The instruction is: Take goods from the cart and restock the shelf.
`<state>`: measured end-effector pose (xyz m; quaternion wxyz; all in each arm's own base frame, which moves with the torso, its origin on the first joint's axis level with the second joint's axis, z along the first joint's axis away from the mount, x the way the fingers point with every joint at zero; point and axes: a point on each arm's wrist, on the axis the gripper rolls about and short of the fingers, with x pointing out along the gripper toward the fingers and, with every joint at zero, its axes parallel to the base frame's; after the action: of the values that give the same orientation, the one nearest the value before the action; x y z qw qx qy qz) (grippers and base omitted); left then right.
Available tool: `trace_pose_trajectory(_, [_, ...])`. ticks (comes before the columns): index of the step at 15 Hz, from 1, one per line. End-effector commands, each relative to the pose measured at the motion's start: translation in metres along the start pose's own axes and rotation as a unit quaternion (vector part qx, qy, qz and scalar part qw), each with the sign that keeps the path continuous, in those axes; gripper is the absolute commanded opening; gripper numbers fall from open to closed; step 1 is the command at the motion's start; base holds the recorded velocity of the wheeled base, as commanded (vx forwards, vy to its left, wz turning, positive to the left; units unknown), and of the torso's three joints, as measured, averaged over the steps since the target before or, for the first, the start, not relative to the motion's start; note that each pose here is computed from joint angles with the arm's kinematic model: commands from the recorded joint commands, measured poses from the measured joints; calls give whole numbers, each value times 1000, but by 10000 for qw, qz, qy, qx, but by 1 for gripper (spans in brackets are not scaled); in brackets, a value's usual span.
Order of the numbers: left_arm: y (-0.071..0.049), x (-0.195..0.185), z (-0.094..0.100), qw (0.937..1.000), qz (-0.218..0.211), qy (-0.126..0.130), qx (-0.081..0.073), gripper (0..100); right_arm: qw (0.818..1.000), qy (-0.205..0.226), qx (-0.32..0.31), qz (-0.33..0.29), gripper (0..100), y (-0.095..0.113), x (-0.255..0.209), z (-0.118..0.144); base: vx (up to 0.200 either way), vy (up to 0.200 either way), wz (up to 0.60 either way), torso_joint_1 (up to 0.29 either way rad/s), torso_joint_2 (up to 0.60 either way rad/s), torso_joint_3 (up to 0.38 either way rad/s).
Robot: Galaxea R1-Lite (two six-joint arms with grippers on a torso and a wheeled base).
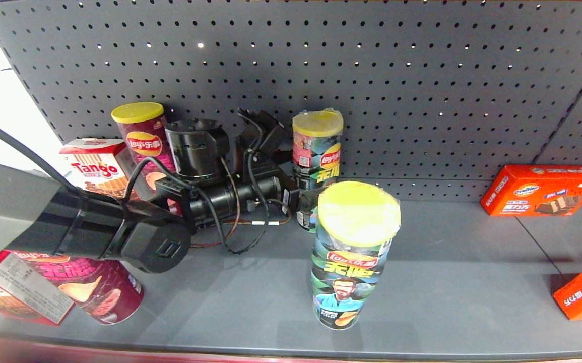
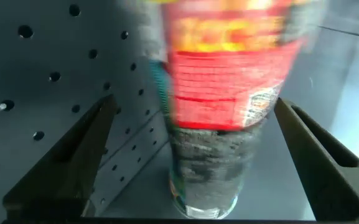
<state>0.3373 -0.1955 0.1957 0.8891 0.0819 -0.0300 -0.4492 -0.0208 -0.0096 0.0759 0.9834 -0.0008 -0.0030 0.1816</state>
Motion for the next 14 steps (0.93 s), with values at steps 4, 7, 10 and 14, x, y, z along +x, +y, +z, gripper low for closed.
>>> trace_pose_trajectory(4, [-9,-18,10,9989,468,75,-11,100,10000,5,-2,-1,100,0,0,0,0,0,0,0,0,0])
trace_pose_trajectory(7, [-11,-24,9,9972,722,173,-29,100,10000,5,-2,-1,100,0,0,0,0,0,0,0,0,0])
trace_pose_trajectory(10, [-22,-20,9,9938,1076,277,-32,100,10000,5,-2,-1,100,0,0,0,0,0,0,0,0,0])
trace_pose_trajectory(14, [-32,-19,5,9902,1328,421,-68,100,10000,5,-2,-1,100,0,0,0,0,0,0,0,0,0])
